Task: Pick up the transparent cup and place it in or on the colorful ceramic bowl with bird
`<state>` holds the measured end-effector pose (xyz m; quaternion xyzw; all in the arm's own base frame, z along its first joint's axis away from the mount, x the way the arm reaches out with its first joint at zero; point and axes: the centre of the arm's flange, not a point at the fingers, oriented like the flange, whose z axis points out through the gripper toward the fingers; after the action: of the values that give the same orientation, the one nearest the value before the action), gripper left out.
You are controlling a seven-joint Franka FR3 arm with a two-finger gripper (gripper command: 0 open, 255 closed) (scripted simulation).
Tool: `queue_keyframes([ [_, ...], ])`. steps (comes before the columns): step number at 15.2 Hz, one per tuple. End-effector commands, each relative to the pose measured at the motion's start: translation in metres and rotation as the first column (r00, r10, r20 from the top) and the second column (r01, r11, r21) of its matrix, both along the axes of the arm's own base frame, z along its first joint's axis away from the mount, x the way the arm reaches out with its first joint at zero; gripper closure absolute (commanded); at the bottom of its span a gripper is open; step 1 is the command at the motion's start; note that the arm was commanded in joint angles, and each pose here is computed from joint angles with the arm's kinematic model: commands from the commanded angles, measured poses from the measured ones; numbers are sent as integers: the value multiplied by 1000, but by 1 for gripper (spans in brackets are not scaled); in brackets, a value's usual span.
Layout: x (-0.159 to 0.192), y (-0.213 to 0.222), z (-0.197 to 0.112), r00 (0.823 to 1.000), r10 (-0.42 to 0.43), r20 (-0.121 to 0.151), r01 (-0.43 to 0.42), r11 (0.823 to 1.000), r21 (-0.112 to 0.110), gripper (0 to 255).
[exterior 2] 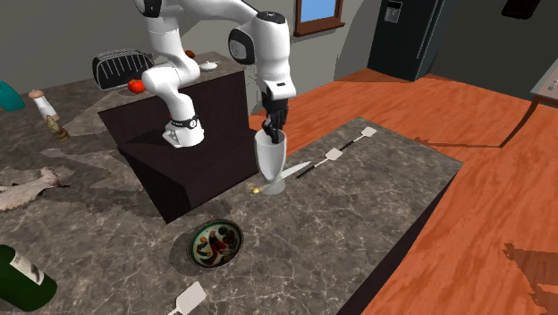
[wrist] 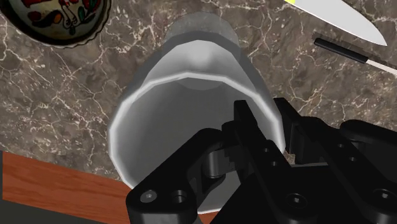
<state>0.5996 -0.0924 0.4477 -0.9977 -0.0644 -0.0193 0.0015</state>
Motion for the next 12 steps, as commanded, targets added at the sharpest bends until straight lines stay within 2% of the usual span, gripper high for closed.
queue_keyframes([
  [1, -5, -24, 4, 1000, 1, 2, -1, 1000, 0, 255],
  [12, -47, -160, 34, 1000, 1, 2, -1, 1000, 0, 255],
])
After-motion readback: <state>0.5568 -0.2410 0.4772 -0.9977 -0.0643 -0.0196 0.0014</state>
